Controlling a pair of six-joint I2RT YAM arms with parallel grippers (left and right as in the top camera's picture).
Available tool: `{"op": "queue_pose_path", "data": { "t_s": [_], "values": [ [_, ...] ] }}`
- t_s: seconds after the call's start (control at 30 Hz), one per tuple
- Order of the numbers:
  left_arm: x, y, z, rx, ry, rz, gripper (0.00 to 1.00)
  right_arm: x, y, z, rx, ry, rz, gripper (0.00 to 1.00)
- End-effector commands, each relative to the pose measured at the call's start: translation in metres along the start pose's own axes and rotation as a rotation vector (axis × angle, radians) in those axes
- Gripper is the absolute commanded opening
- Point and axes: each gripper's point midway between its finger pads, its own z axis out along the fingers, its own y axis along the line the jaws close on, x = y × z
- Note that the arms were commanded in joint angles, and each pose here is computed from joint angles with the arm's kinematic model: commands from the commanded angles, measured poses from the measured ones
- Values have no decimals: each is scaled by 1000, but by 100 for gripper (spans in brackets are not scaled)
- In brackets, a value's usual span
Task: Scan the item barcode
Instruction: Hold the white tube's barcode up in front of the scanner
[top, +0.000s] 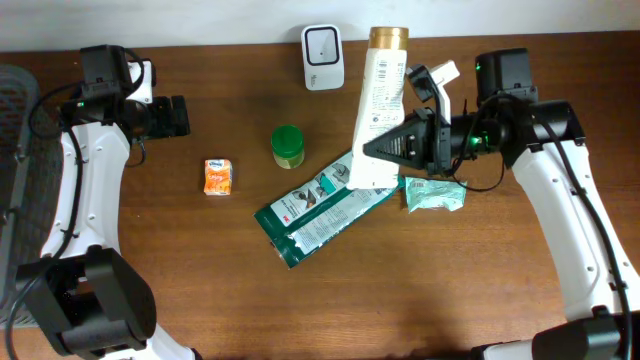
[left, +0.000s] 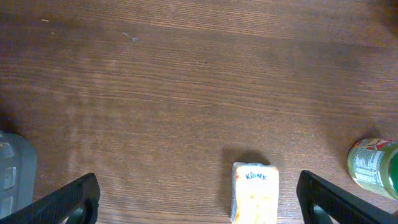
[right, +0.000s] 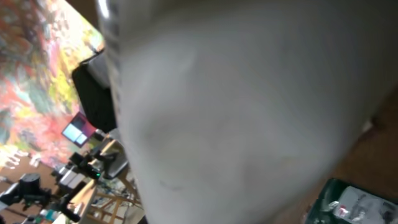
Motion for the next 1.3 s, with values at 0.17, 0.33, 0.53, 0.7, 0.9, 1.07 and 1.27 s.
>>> {"op": "queue_pose_path", "data": {
  "t_s": [0.17, 0.33, 0.53, 0.7, 0.9, 1.07, 1.27],
  "values": [
    [-6, 1, -2, -5, -14, 5, 99, -23, -9, 23, 130, 23, -44, 4],
    [-6, 1, -2, -4, -14, 4, 99, -34, -35, 25, 188, 0, -52, 4],
    [-6, 1, -2, -4, -14, 4, 99, -44, -78, 25, 335, 1, -45, 4],
    [-6, 1, -2, -5, -14, 4, 99, -53, -131, 13, 671, 17, -105, 4],
    [-6, 1, -2, -5, -14, 5, 99, -66, -184, -12, 1107, 101, -299, 4],
    [-6, 1, -2, -4, -14, 4, 99, -93, -218, -29, 1371, 136, -519, 4],
    [-6, 1, -2, -4, -14, 4, 99, -119, -258, -45, 1646, 177, -728, 4]
  ]
}}
